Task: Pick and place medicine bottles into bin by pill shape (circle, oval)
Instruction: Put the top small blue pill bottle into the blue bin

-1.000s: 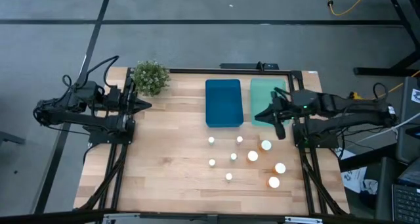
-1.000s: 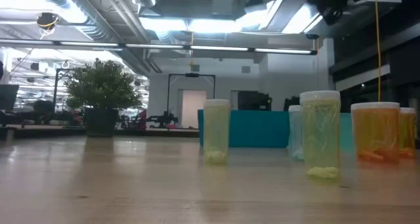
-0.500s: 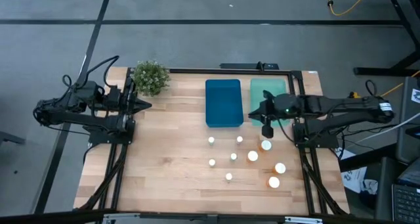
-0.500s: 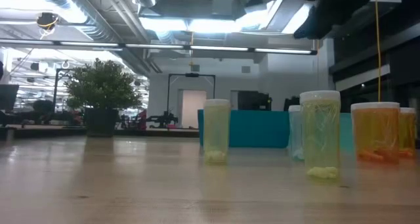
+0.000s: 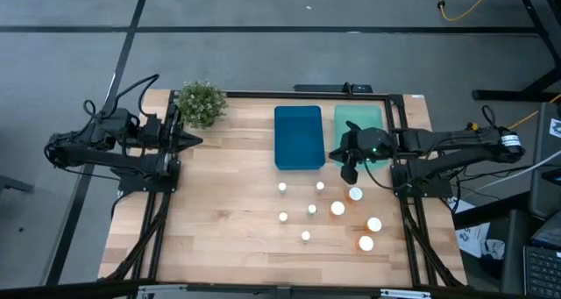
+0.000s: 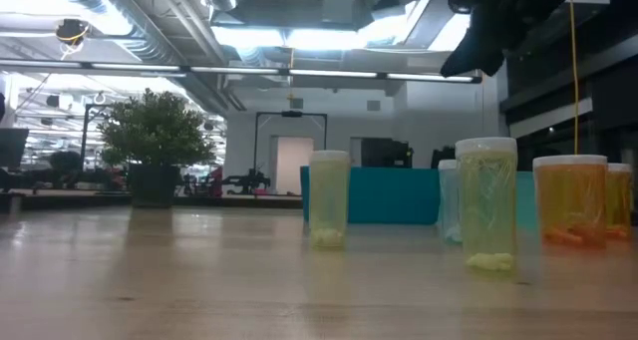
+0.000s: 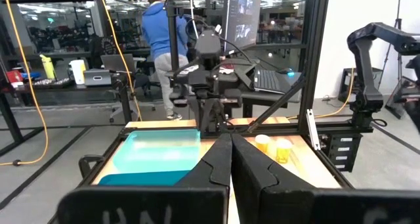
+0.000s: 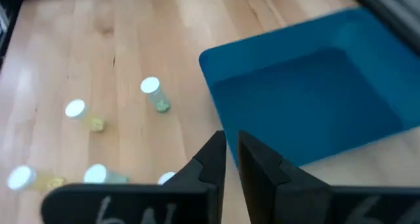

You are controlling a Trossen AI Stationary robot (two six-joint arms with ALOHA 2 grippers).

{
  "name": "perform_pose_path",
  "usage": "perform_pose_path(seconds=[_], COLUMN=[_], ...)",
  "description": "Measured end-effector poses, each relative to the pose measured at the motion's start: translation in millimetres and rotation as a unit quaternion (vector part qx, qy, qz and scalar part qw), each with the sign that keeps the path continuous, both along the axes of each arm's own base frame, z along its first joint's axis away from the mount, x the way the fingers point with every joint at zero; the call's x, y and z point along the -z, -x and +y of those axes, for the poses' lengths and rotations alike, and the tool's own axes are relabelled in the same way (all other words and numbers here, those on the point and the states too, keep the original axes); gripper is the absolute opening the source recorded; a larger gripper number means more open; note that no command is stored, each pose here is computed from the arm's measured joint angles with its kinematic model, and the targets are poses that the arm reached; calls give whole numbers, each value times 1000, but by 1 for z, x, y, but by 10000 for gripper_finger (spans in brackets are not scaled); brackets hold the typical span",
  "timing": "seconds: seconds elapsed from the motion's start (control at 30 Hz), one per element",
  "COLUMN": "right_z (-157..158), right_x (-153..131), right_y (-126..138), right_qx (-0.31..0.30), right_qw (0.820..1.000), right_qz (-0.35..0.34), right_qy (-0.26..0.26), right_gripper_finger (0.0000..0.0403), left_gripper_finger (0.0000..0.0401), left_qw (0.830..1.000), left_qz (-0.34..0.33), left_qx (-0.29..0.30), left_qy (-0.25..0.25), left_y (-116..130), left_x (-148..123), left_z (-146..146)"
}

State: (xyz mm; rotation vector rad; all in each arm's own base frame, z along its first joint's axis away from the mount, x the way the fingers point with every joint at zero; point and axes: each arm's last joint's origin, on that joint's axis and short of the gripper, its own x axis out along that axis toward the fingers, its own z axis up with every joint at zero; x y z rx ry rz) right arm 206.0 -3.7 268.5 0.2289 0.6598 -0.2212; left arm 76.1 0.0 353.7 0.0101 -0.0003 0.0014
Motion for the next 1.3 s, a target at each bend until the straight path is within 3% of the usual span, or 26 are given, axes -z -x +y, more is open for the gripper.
perform_pose_path(seconds=[0.13,0.4,0.77,0.9,0.97,1.1,1.3], right_z=[2,13,26,27,27,27,27], right_x=[5,5,2,3,3,3,3], right_y=[-5,-5,-4,-4,-4,-4,-4], right_qx=[33,28,-17,-35,-41,-50,-50], right_qw=[998,997,998,999,999,999,999], right_qz=[6,4,-7,-5,-4,-3,2], right_qy=[-46,-70,-55,-37,-29,-18,-17], right_gripper_finger=[42,42,42,42,42,42,42], left_gripper_finger=[0,0,0,0,0,0,0], left_qw=[1000,1000,1000,999,996,992,996], left_qz=[0,0,-12,-40,-67,-101,-55], left_qx=[0,0,0,-1,-16,-66,-64], left_qy=[0,0,2,-21,-48,-37,-4], left_y=[0,0,0,0,1,2,-32], left_x=[0,0,-2,-8,-13,-20,-14], left_z=[0,0,0,0,1,4,4])
